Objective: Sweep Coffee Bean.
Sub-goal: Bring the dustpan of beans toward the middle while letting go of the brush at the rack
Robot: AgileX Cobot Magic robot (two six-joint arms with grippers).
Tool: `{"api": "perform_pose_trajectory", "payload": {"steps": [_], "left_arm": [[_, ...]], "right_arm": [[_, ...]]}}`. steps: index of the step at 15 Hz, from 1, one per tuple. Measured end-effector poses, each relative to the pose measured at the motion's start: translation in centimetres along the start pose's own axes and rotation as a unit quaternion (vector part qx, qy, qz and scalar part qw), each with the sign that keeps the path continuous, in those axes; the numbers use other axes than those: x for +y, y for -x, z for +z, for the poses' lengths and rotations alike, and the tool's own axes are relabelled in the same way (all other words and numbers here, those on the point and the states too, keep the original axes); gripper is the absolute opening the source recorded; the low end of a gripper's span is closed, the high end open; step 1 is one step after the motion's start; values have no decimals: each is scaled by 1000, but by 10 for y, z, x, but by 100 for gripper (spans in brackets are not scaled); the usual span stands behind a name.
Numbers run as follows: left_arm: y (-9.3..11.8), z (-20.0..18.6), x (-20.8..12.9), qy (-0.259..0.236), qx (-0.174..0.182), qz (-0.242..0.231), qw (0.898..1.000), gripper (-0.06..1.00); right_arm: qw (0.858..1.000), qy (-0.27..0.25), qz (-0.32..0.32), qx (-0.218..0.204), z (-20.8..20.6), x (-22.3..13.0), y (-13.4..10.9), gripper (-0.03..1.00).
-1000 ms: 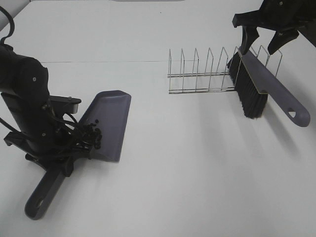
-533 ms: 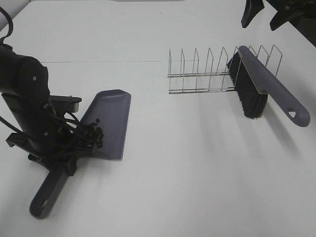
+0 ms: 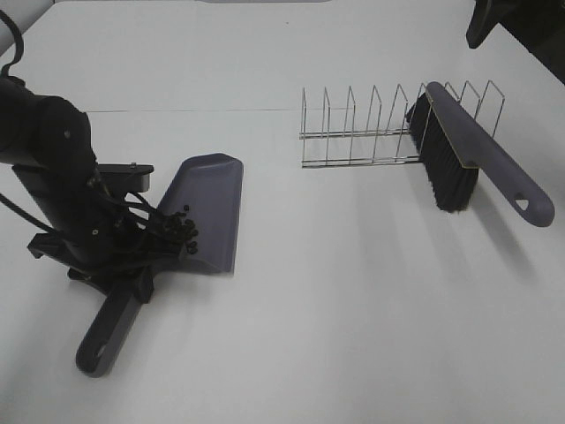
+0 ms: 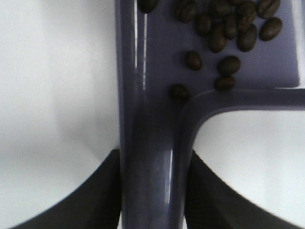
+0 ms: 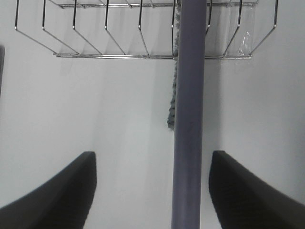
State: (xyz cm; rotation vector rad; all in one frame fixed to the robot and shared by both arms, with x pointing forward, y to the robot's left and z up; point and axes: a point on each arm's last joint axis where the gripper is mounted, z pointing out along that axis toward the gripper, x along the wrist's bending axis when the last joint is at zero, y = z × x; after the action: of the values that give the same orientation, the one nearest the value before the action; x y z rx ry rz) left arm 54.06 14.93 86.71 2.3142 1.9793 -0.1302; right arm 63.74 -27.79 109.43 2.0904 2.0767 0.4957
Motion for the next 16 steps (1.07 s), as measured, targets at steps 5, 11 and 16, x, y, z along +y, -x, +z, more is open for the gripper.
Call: {"api": "perform_pose_trajectory", "payload": {"steps": [5, 11, 16], "left_arm": [[17, 4, 27, 3, -5, -3, 1000, 31], [18, 6, 31, -2, -2, -6, 1000, 31], [20, 5, 30, -8, -3, -5, 1000, 58]], "right_arm": [[1000, 23, -2, 2, -31, -15, -3, 58], [999, 53, -6, 5, -56, -21, -6, 58], [997, 72, -8, 7, -74, -26, -8, 58]]}}
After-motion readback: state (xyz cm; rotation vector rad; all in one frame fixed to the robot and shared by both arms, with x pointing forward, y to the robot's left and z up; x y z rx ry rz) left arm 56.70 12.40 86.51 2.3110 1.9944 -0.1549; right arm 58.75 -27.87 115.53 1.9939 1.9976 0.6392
